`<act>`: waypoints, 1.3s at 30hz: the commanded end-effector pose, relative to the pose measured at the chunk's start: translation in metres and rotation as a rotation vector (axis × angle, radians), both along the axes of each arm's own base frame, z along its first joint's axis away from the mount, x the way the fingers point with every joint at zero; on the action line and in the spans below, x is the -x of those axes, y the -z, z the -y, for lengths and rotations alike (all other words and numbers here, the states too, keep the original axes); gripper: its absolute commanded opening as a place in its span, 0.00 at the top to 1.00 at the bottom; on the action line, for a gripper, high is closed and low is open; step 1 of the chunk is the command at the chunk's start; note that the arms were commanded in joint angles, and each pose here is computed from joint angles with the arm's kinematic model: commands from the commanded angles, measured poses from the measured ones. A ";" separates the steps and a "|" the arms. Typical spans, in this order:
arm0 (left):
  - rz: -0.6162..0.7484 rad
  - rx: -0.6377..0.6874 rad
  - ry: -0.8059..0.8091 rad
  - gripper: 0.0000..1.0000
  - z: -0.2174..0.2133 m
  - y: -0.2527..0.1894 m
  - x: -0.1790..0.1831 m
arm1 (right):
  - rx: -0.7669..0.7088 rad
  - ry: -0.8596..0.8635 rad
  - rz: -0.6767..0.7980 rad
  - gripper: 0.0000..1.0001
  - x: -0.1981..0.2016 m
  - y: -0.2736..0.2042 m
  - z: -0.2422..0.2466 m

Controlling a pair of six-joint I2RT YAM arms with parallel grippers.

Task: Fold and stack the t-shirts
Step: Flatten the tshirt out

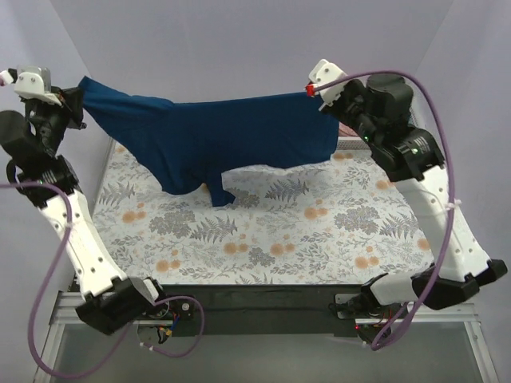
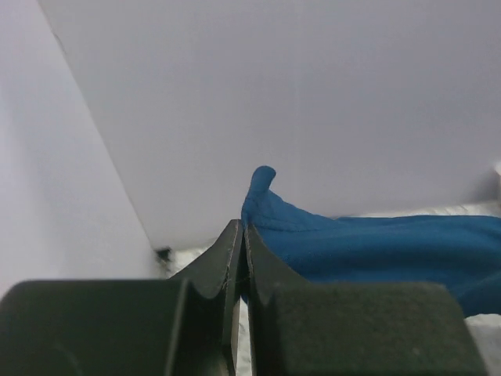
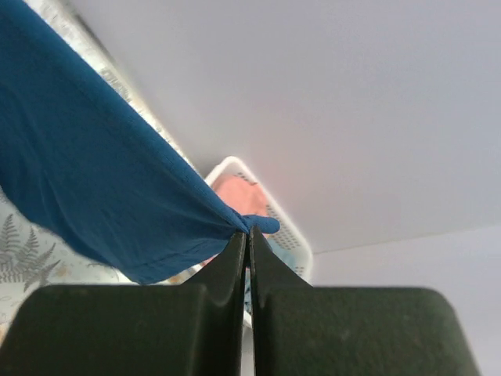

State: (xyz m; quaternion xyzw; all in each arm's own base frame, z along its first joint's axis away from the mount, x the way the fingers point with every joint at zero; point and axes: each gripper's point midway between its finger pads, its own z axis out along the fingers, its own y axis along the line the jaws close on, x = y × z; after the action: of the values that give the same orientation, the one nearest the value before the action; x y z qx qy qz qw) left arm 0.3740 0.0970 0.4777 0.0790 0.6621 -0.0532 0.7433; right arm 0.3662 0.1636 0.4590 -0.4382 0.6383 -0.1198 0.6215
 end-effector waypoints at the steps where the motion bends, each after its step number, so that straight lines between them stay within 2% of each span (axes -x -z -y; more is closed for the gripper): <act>1: 0.410 -0.155 -0.245 1.00 0.013 -0.111 0.090 | -0.120 0.115 0.169 0.99 0.046 -0.071 0.051; 4: 0.534 -0.203 -0.391 1.00 0.007 -0.140 0.125 | -0.189 0.115 0.254 0.99 0.081 -0.101 0.072; 7: 0.610 -0.217 -0.459 1.00 0.014 -0.175 0.157 | -0.252 0.118 0.353 0.99 0.113 -0.133 0.092; 10: 0.634 -0.213 -0.446 1.00 0.023 -0.193 0.169 | -0.307 0.114 0.435 0.99 0.138 -0.159 0.107; 11: 0.684 -0.228 -0.437 1.00 0.036 -0.214 0.185 | -0.328 0.118 0.464 0.99 0.144 -0.168 0.111; 13: 0.702 -0.235 -0.432 1.00 0.038 -0.229 0.188 | -0.354 0.125 0.508 0.99 0.155 -0.182 0.119; 14: 0.720 -0.251 -0.436 1.00 0.046 -0.244 0.200 | -0.365 0.130 0.533 0.99 0.157 -0.189 0.122; 18: 0.662 -0.273 -0.479 1.00 0.026 -0.251 0.181 | -0.315 0.155 0.581 0.99 0.146 -0.196 0.120; 20: 0.590 -0.277 -0.481 1.00 0.012 -0.237 0.158 | -0.258 0.164 0.576 0.99 0.130 -0.185 0.113; 24: 0.439 -0.300 -0.346 1.00 0.015 -0.185 0.118 | -0.166 0.160 0.518 0.99 0.090 -0.150 0.089; 25: 0.361 -0.291 -0.275 1.00 0.014 -0.151 0.097 | -0.147 0.155 0.506 0.99 0.081 -0.141 0.083; 27: 0.303 -0.291 -0.227 1.00 0.016 -0.122 0.088 | -0.080 0.131 0.444 0.99 0.056 -0.101 0.066; 28: 0.217 -0.258 -0.184 1.00 0.011 -0.081 0.070 | -0.071 0.128 0.448 0.99 0.049 -0.093 0.062; 29: 0.175 -0.242 -0.170 1.00 0.008 -0.061 0.062 | -0.011 0.111 0.386 0.99 0.031 -0.055 0.051; 30: 0.079 -0.198 -0.142 1.00 -0.001 -0.016 0.043 | 0.016 0.099 0.351 0.99 0.017 -0.026 0.046; 31: 0.047 -0.184 -0.134 1.00 -0.003 0.001 0.039 | 0.016 0.091 0.353 0.99 0.012 -0.025 0.045; 33: -0.056 -0.145 -0.112 1.00 -0.012 0.050 0.016 | 0.077 0.052 0.242 0.99 -0.017 0.036 0.031; 34: -0.083 -0.148 -0.112 1.00 -0.015 0.067 0.005 | 0.095 0.064 0.210 0.99 -0.030 0.055 0.034; 36: -0.210 -0.126 -0.107 1.00 -0.015 0.130 -0.026 | 0.132 0.047 0.132 0.99 -0.060 0.104 0.025; 39: -0.298 -0.158 -0.106 1.00 -0.001 0.184 -0.063 | 0.160 0.054 0.055 0.99 -0.101 0.152 0.016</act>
State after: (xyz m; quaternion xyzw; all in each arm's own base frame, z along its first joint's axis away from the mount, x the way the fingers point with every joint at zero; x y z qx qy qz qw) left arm 0.4143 0.1010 0.3137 0.0711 0.7661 -0.0217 0.6384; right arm 0.4309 0.1463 0.2932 -0.4947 0.6421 -0.1799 0.5573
